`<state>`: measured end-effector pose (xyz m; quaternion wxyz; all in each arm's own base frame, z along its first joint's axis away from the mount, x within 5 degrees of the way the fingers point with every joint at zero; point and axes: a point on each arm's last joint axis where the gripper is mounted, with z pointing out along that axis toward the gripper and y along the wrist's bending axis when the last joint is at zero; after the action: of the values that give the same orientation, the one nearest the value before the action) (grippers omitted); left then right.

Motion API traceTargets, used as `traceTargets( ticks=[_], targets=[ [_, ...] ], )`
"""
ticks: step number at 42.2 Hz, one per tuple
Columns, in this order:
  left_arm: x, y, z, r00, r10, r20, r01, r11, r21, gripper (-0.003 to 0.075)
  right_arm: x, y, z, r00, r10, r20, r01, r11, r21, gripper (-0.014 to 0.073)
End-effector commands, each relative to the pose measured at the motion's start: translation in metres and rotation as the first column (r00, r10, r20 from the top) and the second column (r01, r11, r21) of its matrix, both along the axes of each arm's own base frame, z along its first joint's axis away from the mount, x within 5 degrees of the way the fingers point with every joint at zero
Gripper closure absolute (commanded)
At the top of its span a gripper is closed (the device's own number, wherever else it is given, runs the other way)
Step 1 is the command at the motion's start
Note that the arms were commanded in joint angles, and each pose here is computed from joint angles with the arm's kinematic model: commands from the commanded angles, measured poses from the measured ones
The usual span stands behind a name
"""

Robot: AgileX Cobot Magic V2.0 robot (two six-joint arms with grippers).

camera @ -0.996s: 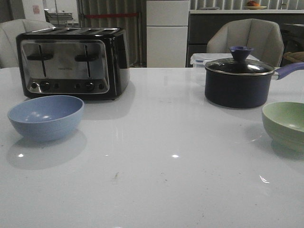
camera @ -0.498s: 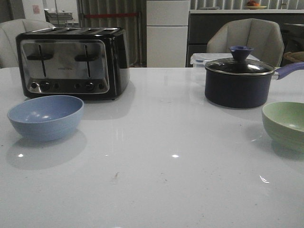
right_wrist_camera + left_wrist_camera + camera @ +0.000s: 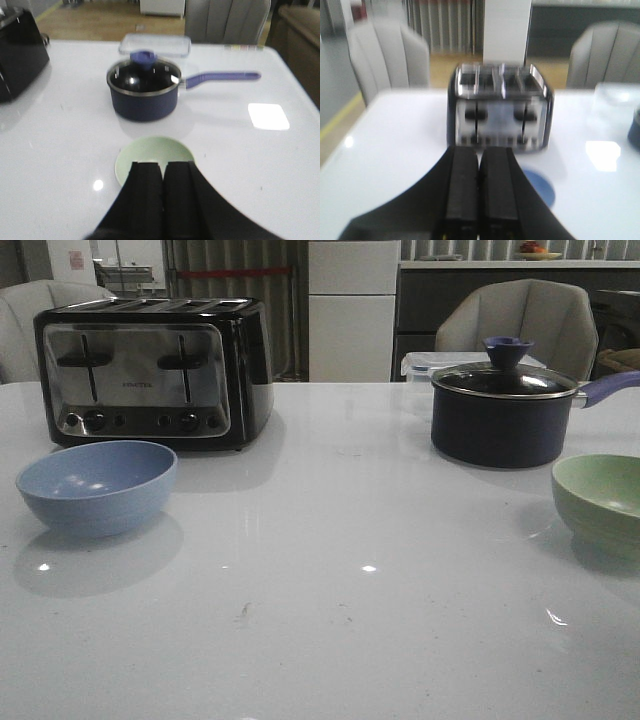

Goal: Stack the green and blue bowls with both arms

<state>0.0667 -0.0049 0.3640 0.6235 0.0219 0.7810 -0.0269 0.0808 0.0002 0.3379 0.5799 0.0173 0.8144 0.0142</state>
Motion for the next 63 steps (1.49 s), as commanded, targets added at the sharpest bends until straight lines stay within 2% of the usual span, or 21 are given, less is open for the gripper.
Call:
traceTargets(
  ticks=[1,7,18,21,24,29,32,37,48,58,63],
  targets=[
    [0.016,-0.002,0.002,0.999,-0.005,-0.054,0.004,1.0,-0.008,0.0627,0.015,0.0,0.004,0.999,-0.002,-0.048,0.002,1.0,-0.008,0.054],
    [0.037,-0.003,-0.013,0.977,-0.005,-0.212,0.005,1.0,0.001,0.0627,0.033,0.0,-0.01,0.982,-0.004,-0.189,0.002,1.0,-0.01,0.054],
    [0.068,-0.005,-0.028,0.945,-0.001,-0.326,0.005,1.0,0.011,0.0626,0.061,0.0,-0.029,0.941,-0.005,-0.339,0.0,1.0,-0.014,0.0536],
    [0.075,-0.006,-0.032,0.934,0.0,-0.356,0.005,1.0,0.013,0.0592,0.066,0.001,-0.033,0.931,-0.005,-0.364,0.0,1.0,-0.014,0.0494],
    [0.081,-0.006,-0.036,0.925,-0.001,-0.38,0.011,1.0,0.022,0.0497,0.072,0.001,-0.038,0.921,-0.005,-0.389,-0.001,1.0,-0.014,0.0379],
    [0.088,-0.007,-0.041,0.914,-0.001,-0.405,0.011,1.0,0.023,0.0253,0.082,0.001,-0.044,0.911,-0.004,-0.412,-0.002,1.0,-0.014,0.0141],
    [0.091,-0.007,-0.043,0.911,-0.002,-0.413,0.016,0.999,0.03,0.0185,0.088,0.001,-0.049,0.9,-0.004,-0.435,-0.002,1.0,-0.015,0.0068],
    [0.093,-0.011,-0.043,0.912,-0.028,-0.41,0.038,0.999,0.017,0.0183,0.103,-0.001,-0.051,0.879,-0.017,-0.477,0.013,1.0,-0.013,0.0064],
    [0.089,-0.04,-0.042,0.895,-0.216,-0.39,0.249,0.968,0.036,0.0194,0.147,-0.029,-0.046,0.818,-0.105,-0.565,0.14,0.99,0.018,0.0064],
    [0.087,-0.048,-0.042,0.883,-0.262,-0.39,0.299,0.953,0.037,0.0194,0.192,-0.052,-0.063,0.761,-0.032,-0.648,0.159,0.978,0.139,0.0064],
    [0.087,-0.048,-0.042,0.883,-0.262,-0.39,0.299,0.953,0.037,0.0194,0.213,-0.062,-0.081,0.726,-0.013,-0.688,0.16,0.975,0.151,0.0064]
  ],
)
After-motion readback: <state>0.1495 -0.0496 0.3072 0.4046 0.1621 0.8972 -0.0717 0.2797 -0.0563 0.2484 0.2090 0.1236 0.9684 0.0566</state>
